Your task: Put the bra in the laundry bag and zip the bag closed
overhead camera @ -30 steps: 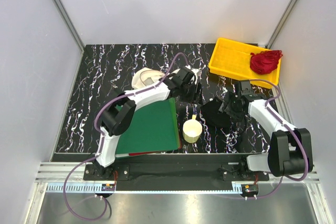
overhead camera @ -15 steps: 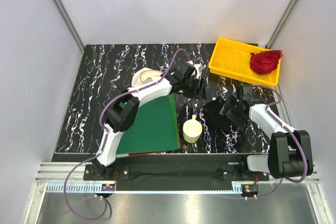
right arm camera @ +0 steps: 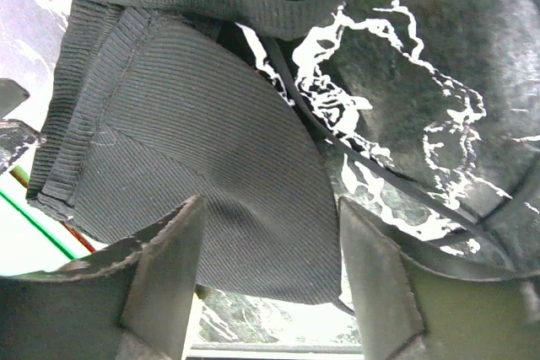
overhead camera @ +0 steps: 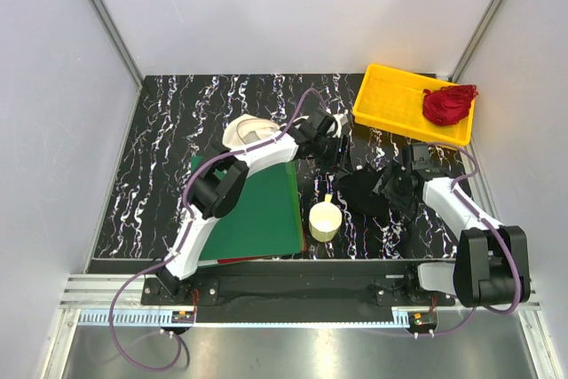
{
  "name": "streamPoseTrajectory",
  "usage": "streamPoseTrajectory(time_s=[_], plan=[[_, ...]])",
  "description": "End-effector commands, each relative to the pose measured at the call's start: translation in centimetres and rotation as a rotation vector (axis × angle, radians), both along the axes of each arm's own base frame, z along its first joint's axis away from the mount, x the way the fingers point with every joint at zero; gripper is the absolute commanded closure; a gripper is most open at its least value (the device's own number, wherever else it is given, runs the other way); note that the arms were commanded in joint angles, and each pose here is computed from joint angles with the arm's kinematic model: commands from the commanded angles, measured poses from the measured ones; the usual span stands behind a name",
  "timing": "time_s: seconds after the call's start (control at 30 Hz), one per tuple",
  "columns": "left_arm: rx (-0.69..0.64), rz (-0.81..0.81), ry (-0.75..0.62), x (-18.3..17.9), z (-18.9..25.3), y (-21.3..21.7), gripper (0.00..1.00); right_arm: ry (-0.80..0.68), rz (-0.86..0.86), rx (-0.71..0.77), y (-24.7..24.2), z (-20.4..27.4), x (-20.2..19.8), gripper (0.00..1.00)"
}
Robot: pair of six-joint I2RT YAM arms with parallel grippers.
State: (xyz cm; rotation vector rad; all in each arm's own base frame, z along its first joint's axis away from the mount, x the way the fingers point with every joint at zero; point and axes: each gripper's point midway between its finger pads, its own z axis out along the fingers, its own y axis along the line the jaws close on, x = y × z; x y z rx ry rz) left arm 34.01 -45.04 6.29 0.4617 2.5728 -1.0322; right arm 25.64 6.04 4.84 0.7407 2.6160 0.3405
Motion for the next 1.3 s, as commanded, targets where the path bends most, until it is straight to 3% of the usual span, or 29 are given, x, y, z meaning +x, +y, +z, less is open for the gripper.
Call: streamPoseTrajectory(time_s=[0.0, 0.13, 0.2, 0.3, 0.4, 0.57, 1.03, 1.27], plan=[[-0.102, -0.024, -0.028, 1.0, 2.8, -1.8, 0.42, -0.066, -0.009, 0.047, 0.7, 0.4, 1.9, 0.38], [-0.13, -0.032, -0.004, 1.1, 2.8, -1.9, 0.41, -0.101, 0.006, 0.068, 1.1, 0.3, 2.6, 0.52], [-0.172, -0.039, 0.027, 1.3, 2.8, -1.9, 0.35, -0.115, 0.011, 0.068, 1.1, 0.1, 3.1, 0.64], [-0.212, -0.026, 0.054, 1.8, 3.1, -1.9, 0.33, -0.139, 0.024, 0.066, 1.2, 0.0, 3.6, 0.73], [-0.218, -0.031, 0.069, 1.8, 2.9, -2.1, 0.36, -0.15, 0.024, 0.053, 1.0, 0.1, 3.7, 0.85], [-0.204, -0.011, 0.074, 2.2, 2.2, -2.3, 0.45, -0.205, 0.043, 0.055, 1.1, 1.3, 3.6, 0.97], [-0.179, 0.006, 0.091, 3.6, 0.8, -2.5, 0.62, -0.348, 0.22, 0.124, 3.2, 3.9, 3.3, 1.0], [-0.179, -0.001, 0.101, 3.9, 0.4, -2.7, 0.84, -0.382, 0.255, 0.123, 3.5, 4.6, 3.6, 1.0]])
